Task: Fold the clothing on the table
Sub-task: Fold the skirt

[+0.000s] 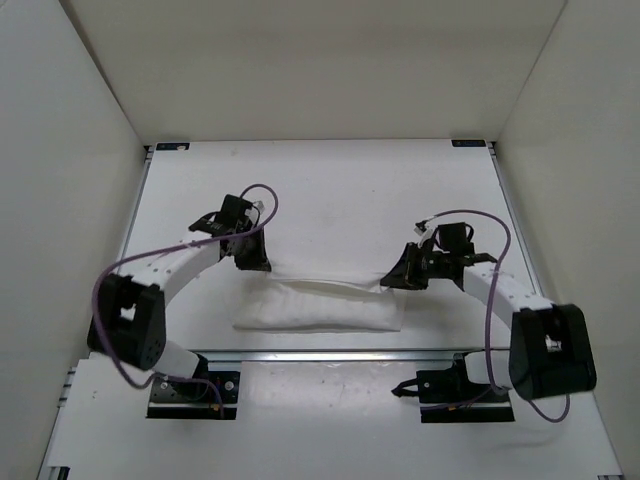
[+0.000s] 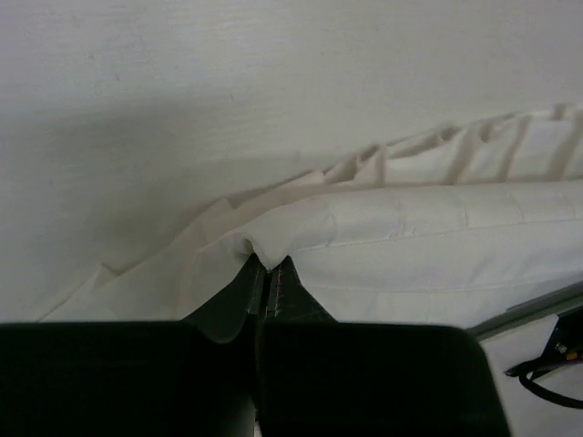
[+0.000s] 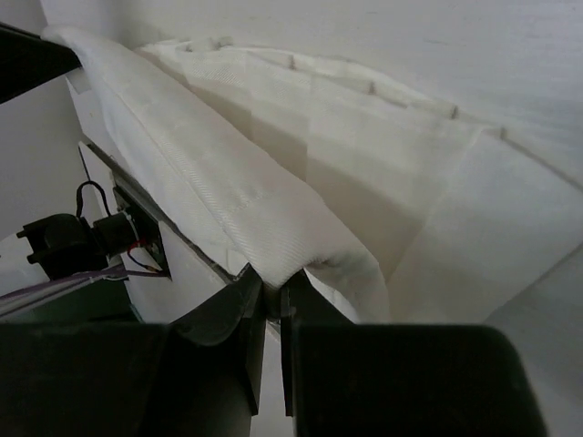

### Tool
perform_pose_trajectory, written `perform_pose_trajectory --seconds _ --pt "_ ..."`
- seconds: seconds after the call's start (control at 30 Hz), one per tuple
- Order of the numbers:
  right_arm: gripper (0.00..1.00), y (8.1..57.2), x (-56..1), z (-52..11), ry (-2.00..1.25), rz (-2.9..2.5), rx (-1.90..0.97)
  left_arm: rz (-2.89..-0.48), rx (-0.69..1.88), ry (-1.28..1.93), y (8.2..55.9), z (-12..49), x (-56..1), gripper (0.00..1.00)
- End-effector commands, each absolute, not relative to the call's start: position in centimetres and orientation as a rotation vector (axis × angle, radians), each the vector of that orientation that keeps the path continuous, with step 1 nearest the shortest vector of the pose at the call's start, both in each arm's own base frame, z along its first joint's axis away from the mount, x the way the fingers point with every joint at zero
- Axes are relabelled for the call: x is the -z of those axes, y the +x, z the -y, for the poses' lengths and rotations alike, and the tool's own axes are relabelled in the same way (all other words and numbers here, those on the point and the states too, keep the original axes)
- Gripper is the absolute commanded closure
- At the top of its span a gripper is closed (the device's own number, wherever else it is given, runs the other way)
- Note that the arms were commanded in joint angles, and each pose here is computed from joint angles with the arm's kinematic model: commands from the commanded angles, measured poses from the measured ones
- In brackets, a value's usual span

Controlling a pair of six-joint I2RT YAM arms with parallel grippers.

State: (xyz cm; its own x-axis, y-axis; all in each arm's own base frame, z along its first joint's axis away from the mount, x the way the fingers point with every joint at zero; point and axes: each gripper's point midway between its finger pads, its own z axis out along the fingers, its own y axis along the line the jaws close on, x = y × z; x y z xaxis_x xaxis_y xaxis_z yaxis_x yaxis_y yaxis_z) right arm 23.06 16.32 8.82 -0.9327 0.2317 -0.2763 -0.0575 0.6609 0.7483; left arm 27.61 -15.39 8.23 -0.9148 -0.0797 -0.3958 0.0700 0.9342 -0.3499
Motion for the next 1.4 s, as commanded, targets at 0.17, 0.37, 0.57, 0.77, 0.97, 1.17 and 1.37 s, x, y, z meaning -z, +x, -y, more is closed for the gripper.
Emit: perform_pose_trajectory --seconds 0.17,0.37,0.57,0.77,0.97,1.17,1.37 --pt "1.00 29.5 -8.8 -17.3 0.026 -2.517 -1.141 -2.663 0.299 -0.068 33.3 12.5 -8.1 1.00" --pt "1.00 37.8 -13.1 -15.7 -0.014 -2.371 -1.087 -2.552 0.284 -0.079 40.6 12.1 -11.3 1.00" --pt "1.00 45.8 -21.1 -13.1 -0.104 -2.162 -0.939 -2.290 0.250 -0.034 52.2 12.9 -22.0 1.00" --pt "1.00 44.8 -21.3 -13.3 -0.124 -2.156 -0.909 -2.295 0.225 -0.008 50.8 13.3 -22.3 1.00" --pt "1.00 35.8 -16.1 -15.3 -0.114 -2.341 -0.979 -2.499 0.217 0.071 38.8 13.4 -15.0 1.00" --pt "1.00 23.5 -14.7 -17.6 -0.089 -2.484 -1.021 -2.597 0.326 0.144 25.1 14.5 -14.9 1.00" --pt "1.00 22.2 -13.6 -16.7 0.098 -2.397 -1.183 -2.649 0.372 -0.006 25.2 11.9 -12.5 1.00"
